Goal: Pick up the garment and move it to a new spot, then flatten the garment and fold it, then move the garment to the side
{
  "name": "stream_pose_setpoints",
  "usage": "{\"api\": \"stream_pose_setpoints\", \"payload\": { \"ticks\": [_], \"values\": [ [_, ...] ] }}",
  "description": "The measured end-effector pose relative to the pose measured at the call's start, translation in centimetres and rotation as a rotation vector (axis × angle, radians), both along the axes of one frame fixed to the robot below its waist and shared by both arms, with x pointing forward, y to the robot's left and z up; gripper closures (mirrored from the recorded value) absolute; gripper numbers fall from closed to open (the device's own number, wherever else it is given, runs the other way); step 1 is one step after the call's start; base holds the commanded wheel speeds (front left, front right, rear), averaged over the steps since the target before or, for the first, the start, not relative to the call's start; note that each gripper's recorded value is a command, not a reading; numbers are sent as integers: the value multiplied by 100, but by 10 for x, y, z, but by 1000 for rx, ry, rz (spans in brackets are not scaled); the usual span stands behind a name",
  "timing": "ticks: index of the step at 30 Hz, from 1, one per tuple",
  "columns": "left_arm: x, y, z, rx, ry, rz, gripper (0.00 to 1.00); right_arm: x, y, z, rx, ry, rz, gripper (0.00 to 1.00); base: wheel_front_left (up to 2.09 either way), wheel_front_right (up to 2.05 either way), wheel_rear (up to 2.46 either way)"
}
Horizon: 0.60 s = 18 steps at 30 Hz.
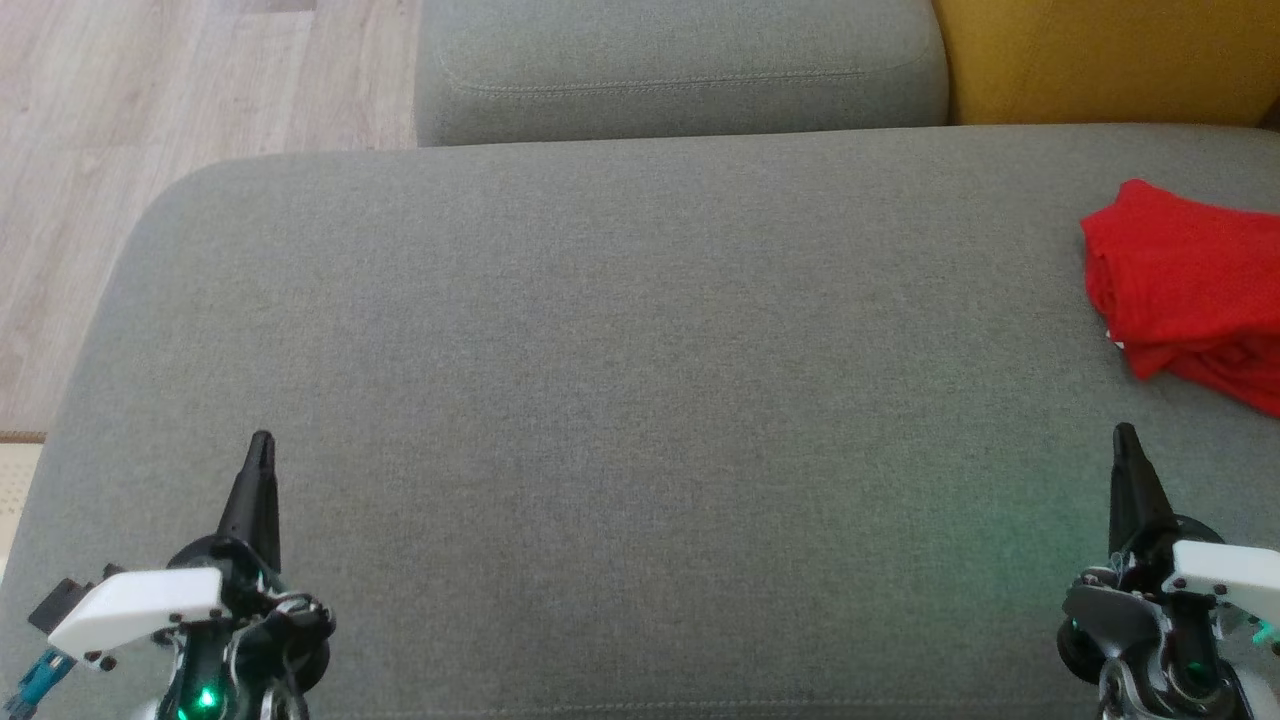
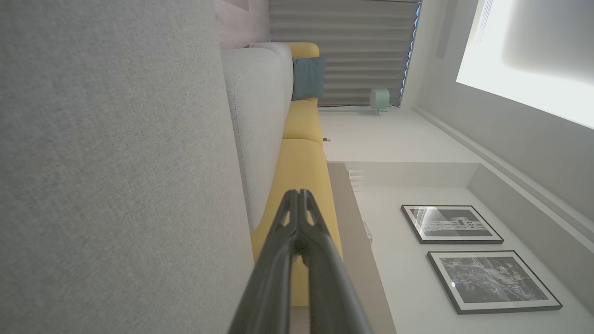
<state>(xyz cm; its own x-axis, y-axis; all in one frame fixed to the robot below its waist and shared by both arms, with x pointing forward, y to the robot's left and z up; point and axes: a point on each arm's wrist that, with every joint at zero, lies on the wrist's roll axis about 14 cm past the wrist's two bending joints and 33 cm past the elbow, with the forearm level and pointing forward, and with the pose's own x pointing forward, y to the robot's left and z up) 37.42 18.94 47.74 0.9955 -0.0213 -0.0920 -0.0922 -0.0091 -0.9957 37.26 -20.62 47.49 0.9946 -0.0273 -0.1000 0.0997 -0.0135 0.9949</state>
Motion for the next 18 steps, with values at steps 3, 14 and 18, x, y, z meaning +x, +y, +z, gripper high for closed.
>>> {"api": "stream_pose_setpoints", "payload": {
  "ticks": [3,14,18],
  "values": [
    [0,0,0,1,0,0,100,0,0,0,0,0,-1,100,0,0,0],
    [0,0,0,0,0,2,100,0,-1,0,0,0,-4,100,0,0,0],
    [0,1,0,-1,0,2,100,0,-1,0,0,0,-5,100,0,0,0]
  ]
}}
